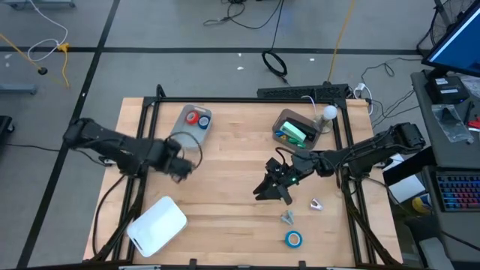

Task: Pick and place Stapler, Stapler remover, tape
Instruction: Put the pink tape into the gray bin

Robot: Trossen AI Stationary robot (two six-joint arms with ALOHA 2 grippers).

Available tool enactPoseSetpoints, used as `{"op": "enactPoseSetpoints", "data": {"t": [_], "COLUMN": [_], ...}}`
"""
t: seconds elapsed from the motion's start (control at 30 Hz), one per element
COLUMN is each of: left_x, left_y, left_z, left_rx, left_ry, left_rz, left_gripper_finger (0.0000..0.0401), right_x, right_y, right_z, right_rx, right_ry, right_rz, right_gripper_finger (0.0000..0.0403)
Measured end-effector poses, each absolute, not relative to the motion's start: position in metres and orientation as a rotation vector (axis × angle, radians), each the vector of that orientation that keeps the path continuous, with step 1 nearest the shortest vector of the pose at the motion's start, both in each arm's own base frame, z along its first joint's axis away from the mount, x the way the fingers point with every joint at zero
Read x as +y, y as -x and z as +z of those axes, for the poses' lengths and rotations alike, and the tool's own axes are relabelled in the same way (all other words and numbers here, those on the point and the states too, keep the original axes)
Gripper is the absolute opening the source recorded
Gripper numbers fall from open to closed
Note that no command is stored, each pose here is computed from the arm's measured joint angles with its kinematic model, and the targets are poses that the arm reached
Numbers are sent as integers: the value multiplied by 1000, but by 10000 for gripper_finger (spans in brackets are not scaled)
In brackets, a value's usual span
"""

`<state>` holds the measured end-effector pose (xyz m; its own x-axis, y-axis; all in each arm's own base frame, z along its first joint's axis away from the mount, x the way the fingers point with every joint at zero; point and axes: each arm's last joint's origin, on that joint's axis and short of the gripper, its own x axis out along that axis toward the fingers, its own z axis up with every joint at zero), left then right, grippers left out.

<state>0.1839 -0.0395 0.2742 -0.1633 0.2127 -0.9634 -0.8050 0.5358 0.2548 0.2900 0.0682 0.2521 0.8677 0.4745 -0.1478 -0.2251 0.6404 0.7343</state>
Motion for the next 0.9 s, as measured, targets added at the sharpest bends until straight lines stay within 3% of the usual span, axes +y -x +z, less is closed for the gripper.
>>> {"op": "enactPoseSetpoints", "data": {"t": [0.4, 0.73, 0.9], "left_x": [58, 122, 147], "left_y": [-191, -203, -210], "left_z": [276, 277, 260], "left_rx": [1400, 1163, 1193], "left_ry": [371, 358, 402], "left_rz": [1058, 998, 981], "left_gripper_finger": [34, 34, 34], "right_x": [68, 68, 68], "right_y": [-290, -290, -290], "right_z": [252, 252, 252], "right_rx": [339, 334, 336], "right_ry": [-761, -744, -752], "right_rz": [409, 410, 409], "right_gripper_finger": [153, 153, 153]}}
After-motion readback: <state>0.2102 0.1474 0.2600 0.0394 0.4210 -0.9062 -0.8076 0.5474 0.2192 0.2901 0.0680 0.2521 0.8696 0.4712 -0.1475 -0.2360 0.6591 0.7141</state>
